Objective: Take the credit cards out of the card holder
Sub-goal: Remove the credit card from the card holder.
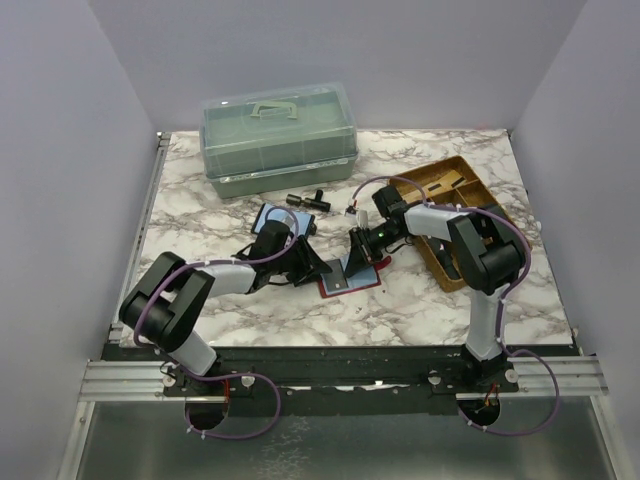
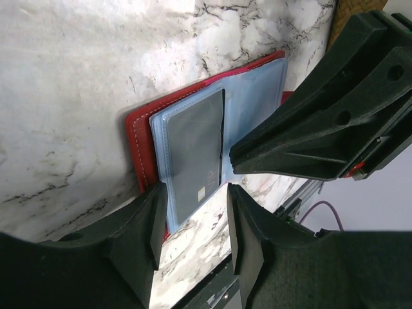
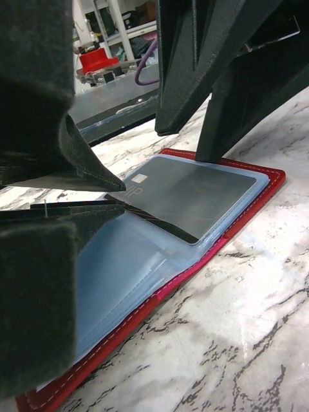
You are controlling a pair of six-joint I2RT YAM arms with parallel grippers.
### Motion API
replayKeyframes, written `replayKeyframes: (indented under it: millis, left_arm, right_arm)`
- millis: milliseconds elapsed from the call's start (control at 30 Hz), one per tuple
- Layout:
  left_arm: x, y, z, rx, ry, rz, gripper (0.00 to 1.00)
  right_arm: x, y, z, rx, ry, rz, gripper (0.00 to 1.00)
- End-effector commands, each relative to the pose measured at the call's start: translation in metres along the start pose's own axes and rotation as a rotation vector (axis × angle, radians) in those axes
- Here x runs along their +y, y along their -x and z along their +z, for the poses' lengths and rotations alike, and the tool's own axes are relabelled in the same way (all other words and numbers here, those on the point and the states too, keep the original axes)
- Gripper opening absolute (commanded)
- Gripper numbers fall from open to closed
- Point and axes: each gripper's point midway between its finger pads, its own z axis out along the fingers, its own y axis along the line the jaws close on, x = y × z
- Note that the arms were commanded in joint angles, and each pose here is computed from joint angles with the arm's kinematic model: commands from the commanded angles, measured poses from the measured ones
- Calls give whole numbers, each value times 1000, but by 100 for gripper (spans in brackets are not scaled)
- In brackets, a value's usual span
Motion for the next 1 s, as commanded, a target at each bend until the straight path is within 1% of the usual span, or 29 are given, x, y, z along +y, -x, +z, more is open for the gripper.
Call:
replayKeyframes:
  millis: [0,267,533,667,767,967]
  left_arm:
    - [-7,-1,5,26,-10,29,47]
    - [-7,-3,6,38,-12,29,45]
    - [-19,-2,9,64,-47,52,39]
    - [-16,-4,12,79,-43,42,38]
    - [-8,-3,12,59,-7,25,41]
    - [-3,6,3,1,56,48,47]
  right_arm:
    - [-7,-3,6,28,-28,23,18]
    - [-9,-4,9,39,-38,28,21]
    - [-14,-7,11,52,-56,40,21]
    - [-14,-7,12,55,-56,41,21]
    - [-14,-7,12,54,-58,38,22]
    - [-14,-7,11,54,-61,38,22]
